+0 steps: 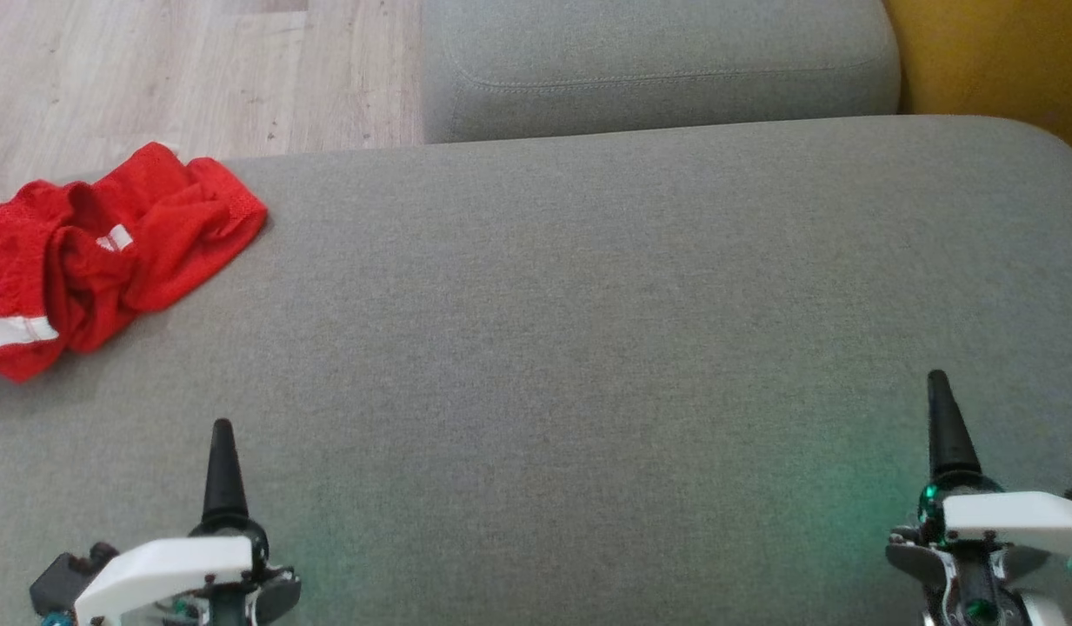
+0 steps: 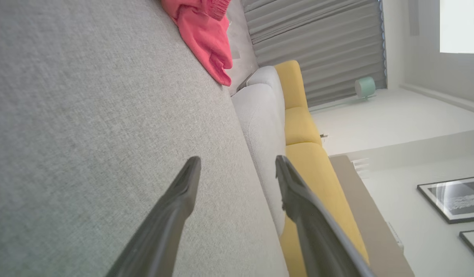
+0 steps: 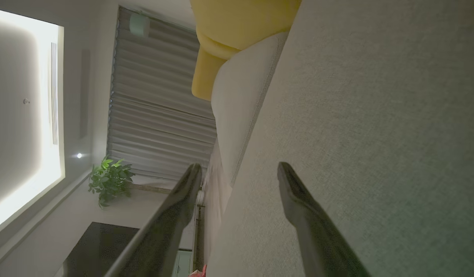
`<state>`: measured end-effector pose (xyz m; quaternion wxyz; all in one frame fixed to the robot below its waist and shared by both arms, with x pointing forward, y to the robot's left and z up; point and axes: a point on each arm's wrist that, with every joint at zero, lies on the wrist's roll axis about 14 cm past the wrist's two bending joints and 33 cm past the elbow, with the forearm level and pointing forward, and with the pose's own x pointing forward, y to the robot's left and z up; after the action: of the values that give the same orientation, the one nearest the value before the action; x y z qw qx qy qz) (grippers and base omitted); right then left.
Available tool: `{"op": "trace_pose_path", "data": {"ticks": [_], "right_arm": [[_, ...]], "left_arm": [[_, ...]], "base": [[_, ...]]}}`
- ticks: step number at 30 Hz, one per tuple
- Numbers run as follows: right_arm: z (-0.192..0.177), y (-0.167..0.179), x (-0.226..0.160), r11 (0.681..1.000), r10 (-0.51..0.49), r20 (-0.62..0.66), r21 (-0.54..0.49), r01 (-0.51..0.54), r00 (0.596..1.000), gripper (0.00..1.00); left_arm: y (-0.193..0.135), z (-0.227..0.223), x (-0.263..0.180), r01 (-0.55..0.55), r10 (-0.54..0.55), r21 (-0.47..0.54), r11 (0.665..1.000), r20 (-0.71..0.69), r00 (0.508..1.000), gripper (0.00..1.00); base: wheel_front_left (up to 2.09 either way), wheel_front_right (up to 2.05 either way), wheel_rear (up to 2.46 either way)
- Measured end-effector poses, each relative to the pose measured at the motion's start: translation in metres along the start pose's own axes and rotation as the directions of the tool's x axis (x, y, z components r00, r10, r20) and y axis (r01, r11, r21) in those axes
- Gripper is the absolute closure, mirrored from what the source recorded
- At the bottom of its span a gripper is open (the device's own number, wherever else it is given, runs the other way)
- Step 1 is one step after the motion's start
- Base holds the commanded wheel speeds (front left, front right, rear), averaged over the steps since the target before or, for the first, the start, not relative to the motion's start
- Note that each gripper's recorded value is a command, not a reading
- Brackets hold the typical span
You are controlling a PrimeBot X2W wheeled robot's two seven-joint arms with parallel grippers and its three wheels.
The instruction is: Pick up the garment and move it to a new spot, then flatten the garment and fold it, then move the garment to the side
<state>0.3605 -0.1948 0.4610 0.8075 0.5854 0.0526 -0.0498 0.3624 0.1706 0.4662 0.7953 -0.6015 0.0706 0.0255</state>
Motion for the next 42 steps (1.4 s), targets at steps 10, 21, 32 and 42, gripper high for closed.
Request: {"op": "trace_pose_path", "data": {"ticks": [10,21,32,42], "right_arm": [[-0.011,0.008,0.002,0.987,0.025,-0.026,-0.159,-0.028,0.999,0.00],[-0.019,0.011,0.004,0.949,0.036,-0.045,-0.312,-0.048,0.998,0.00],[-0.028,0.016,0.003,0.893,0.057,-0.064,-0.444,-0.080,0.996,0.00],[-0.037,0.019,0.002,0.824,0.076,-0.090,-0.555,-0.113,0.993,0.00]], "left_arm": [[-0.005,-0.005,0.000,0.014,-0.014,0.175,0.985,-0.004,1.000,0.00],[-0.005,-0.012,0.000,0.019,-0.014,0.332,0.943,-0.015,1.000,0.00],[-0.007,-0.016,-0.001,0.031,-0.026,0.457,0.889,-0.017,1.000,0.00],[0.002,-0.023,-0.007,0.025,-0.009,0.559,0.829,-0.031,0.999,0.00]], "base": [[0.00,0.00,0.00],[0.00,0.00,0.00],[0.00,0.00,0.00],[0.00,0.00,0.00]]}}
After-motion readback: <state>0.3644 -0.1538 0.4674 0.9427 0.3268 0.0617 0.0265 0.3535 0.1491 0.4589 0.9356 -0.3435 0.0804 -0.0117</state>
